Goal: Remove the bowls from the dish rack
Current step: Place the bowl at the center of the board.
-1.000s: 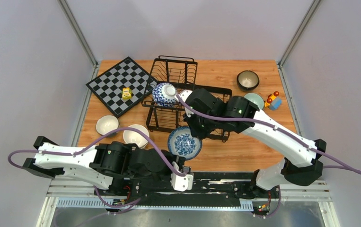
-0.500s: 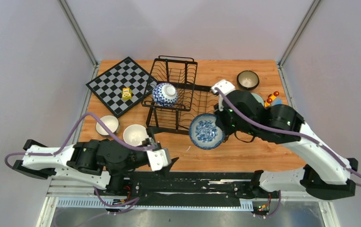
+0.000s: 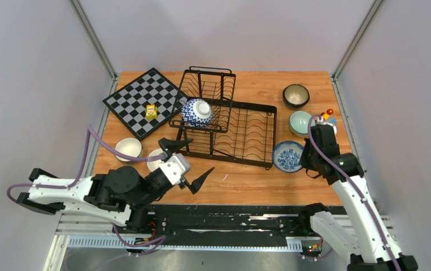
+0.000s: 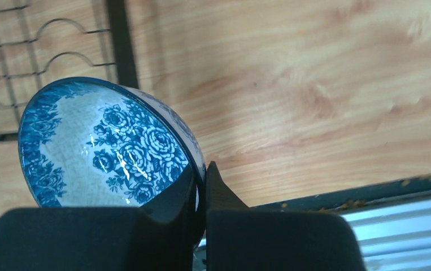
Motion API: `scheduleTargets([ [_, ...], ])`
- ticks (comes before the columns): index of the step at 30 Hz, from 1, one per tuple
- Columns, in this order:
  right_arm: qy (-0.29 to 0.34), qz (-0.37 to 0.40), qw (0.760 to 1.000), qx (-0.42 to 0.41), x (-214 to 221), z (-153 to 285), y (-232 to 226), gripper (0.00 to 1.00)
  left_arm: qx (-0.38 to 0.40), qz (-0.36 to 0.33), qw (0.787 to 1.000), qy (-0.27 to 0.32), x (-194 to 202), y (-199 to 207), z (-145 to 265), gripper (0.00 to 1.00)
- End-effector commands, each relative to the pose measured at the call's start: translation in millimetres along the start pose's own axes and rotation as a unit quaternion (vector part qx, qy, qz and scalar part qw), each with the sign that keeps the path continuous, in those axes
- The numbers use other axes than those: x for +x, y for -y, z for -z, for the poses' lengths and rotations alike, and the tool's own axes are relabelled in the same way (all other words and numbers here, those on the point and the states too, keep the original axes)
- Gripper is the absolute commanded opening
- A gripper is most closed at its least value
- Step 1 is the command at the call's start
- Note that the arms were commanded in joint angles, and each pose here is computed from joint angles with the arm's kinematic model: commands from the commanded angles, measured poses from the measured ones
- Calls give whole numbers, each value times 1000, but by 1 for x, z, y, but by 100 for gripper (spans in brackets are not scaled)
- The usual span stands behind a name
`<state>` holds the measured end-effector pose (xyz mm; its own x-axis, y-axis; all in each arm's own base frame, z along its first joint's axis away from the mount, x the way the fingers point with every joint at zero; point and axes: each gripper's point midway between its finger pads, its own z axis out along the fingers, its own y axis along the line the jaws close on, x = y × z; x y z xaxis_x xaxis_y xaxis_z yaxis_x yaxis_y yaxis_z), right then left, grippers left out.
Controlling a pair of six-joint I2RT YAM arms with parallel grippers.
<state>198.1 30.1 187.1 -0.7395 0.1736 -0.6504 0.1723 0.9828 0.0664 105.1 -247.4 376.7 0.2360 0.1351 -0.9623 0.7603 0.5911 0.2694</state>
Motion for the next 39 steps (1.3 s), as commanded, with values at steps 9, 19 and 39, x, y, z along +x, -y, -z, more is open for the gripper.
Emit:
scheduleTargets([
  [9,25,-234,965,115,55,-70,67,0,-240,142,960,37,-11,-92,33,100],
  [19,6,-272,952,137,62,-97,78,0,-287,162,944,27,7,-115,53,100],
  [39,-10,-286,954,91,65,-77,59,58,-297,112,948,-5,21,-106,32,100],
])
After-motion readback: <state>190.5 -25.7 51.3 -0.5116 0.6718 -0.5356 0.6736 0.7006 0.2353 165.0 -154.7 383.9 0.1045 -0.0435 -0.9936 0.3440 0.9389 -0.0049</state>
